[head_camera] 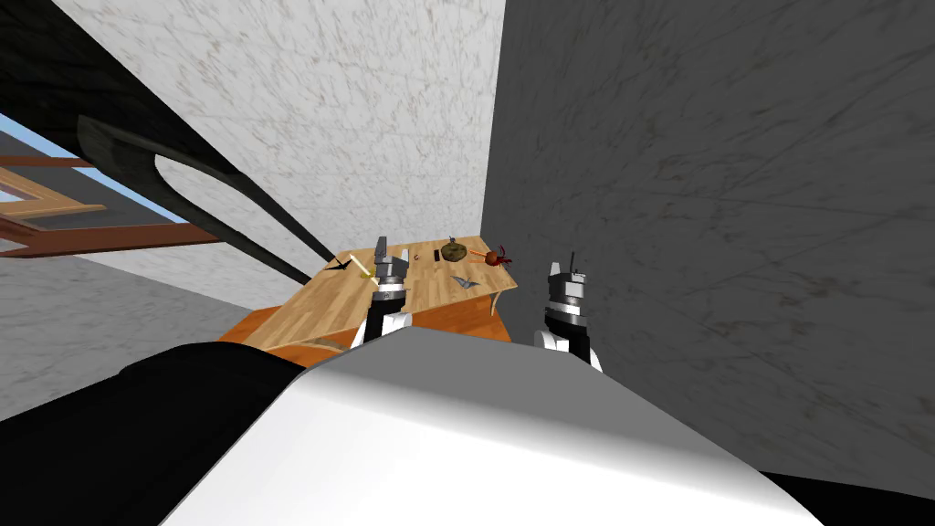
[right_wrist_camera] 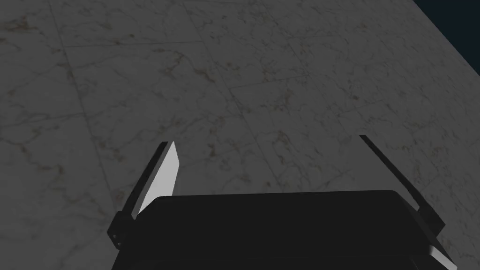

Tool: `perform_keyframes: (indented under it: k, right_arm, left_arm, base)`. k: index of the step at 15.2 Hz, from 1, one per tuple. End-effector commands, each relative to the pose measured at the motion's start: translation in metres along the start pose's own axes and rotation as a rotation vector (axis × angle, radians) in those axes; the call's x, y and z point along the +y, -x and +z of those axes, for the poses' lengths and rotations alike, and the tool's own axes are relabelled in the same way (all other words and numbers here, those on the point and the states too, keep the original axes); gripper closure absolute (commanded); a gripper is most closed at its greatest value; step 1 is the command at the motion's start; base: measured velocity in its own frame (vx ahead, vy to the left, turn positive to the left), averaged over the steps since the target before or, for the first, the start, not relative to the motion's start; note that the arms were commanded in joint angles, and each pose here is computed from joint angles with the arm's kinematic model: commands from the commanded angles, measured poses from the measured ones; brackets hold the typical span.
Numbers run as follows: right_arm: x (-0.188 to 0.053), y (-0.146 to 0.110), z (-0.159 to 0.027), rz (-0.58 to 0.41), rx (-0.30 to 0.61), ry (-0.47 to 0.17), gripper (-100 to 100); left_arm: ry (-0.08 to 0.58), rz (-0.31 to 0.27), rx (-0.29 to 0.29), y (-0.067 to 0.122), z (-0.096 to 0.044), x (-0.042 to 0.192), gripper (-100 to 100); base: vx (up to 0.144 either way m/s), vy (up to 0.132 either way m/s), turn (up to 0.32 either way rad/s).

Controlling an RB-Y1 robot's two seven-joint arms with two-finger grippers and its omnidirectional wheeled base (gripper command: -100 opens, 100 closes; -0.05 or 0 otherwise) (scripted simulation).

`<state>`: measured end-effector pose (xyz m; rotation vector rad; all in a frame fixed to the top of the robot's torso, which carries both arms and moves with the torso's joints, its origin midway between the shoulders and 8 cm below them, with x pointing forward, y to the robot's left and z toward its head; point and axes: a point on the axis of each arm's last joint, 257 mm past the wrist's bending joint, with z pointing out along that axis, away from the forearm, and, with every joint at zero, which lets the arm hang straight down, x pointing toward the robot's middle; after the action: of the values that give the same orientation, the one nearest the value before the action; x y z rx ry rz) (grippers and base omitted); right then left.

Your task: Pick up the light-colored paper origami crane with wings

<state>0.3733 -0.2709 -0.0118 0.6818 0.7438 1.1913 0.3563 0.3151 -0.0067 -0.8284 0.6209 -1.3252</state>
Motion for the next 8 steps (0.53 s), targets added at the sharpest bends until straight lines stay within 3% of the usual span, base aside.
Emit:
perform_keyframes:
  k: [1,8]
  right_arm:
    - [0.000,0.000,0.000,0.000,0.000,0.000,0]
    - [0.000,0.000,0.000,0.000,0.000,0.000,0]
  left_arm:
    - [0.022,0.026,0.035,-0.004,-0.001,0.014,-100]
    - [0.109,0.108,0.115,-0.010,-0.007,0.069,-100]
  base:
    - [0.004,-0.005,-0.061]
    - [0.012,-0.010,-0.082]
